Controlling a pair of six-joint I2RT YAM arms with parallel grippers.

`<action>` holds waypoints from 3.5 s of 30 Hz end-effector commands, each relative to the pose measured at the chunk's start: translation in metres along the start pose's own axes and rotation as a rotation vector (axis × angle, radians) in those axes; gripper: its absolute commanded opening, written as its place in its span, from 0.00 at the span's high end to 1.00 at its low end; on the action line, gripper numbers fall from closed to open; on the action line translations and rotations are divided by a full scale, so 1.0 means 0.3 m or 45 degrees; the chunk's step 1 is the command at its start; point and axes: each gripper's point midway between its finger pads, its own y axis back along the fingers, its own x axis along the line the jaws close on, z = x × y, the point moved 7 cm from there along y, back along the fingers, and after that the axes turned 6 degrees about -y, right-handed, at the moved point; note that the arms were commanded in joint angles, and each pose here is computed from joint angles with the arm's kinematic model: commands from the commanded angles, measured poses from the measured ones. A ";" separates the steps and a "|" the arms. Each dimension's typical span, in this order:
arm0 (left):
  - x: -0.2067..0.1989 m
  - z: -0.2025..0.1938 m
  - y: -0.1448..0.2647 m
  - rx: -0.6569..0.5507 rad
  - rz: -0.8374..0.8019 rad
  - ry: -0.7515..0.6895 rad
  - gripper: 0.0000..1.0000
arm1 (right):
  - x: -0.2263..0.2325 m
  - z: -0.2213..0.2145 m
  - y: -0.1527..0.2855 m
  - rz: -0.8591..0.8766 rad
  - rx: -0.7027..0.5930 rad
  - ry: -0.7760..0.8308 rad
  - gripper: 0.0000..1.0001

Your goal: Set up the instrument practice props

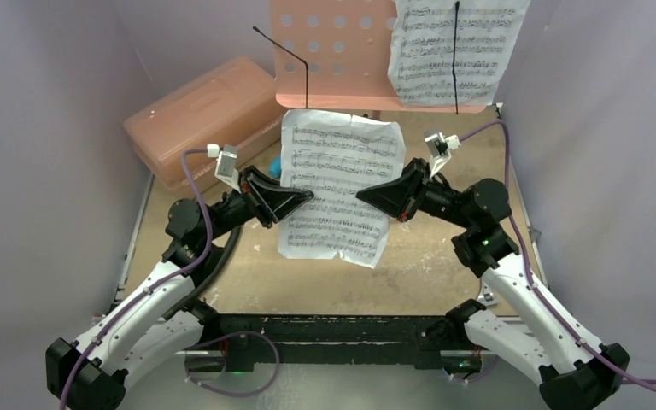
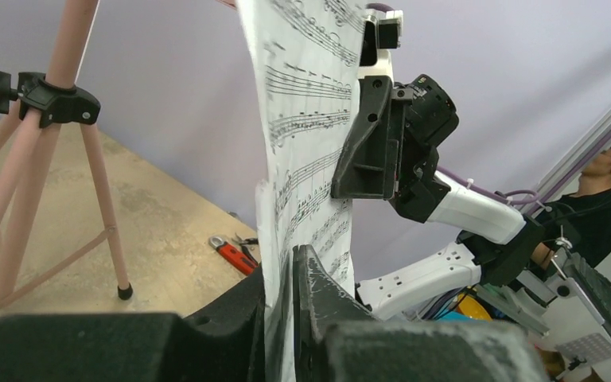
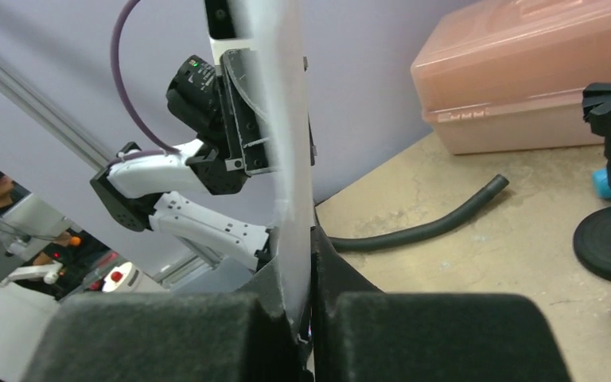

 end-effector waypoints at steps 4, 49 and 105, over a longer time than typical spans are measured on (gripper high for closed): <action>-0.001 -0.021 0.028 -0.035 0.009 0.010 0.60 | 0.054 0.052 -0.001 0.031 -0.055 0.094 1.00; 0.243 0.047 0.153 0.287 1.375 0.023 0.01 | 0.269 0.480 -0.064 -0.289 -0.270 0.461 1.00; 0.050 0.679 -0.445 -0.425 0.654 0.343 0.73 | 0.322 0.755 -0.099 -0.511 -0.522 0.844 1.00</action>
